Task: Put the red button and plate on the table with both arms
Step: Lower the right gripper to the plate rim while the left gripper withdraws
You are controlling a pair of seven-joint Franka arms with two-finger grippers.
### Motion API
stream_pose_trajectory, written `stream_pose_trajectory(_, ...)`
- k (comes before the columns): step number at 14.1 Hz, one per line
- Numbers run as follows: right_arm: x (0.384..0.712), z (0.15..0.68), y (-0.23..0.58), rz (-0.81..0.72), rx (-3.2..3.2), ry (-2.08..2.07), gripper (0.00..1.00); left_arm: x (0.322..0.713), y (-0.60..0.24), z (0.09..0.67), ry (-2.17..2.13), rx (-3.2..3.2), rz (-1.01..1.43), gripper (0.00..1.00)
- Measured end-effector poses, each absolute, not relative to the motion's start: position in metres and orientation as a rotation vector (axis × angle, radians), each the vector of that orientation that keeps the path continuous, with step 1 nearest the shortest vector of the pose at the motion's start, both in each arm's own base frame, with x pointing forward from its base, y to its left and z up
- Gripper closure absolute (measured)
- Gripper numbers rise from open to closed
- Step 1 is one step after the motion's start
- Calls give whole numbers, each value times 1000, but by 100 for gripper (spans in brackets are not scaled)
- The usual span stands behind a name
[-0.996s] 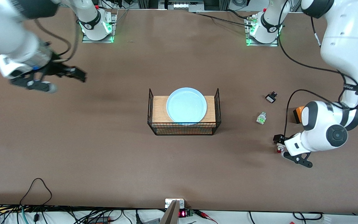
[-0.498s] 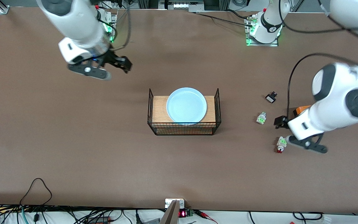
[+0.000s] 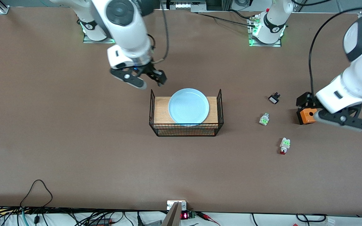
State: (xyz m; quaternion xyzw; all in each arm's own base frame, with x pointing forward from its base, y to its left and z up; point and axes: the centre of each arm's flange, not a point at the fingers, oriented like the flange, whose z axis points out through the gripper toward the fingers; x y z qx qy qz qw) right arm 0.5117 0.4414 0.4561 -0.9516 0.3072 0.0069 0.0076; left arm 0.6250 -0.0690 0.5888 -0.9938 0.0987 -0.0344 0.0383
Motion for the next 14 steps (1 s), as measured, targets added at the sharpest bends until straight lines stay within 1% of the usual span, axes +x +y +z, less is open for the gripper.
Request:
stream_pose_trajectory(3, 523, 431, 458, 73, -2836, 1202, 0, 611, -67, 612, 173, -3053, -140, 0)
stream_pose_trajectory(6, 526, 423, 466, 62, -2741, 1353, 0, 616, -62, 620, 130, -3072, -239, 0)
stream_pose_trajectory(11, 530, 381, 484, 24, -2714, 1363, 0, 628, -69, 596, 131, -3119, -372, 0)
stream_pose_trajectory(14, 531, 367, 489, 13, -2710, 1360, 0, 622, -82, 608, 145, -3122, -423, 0)
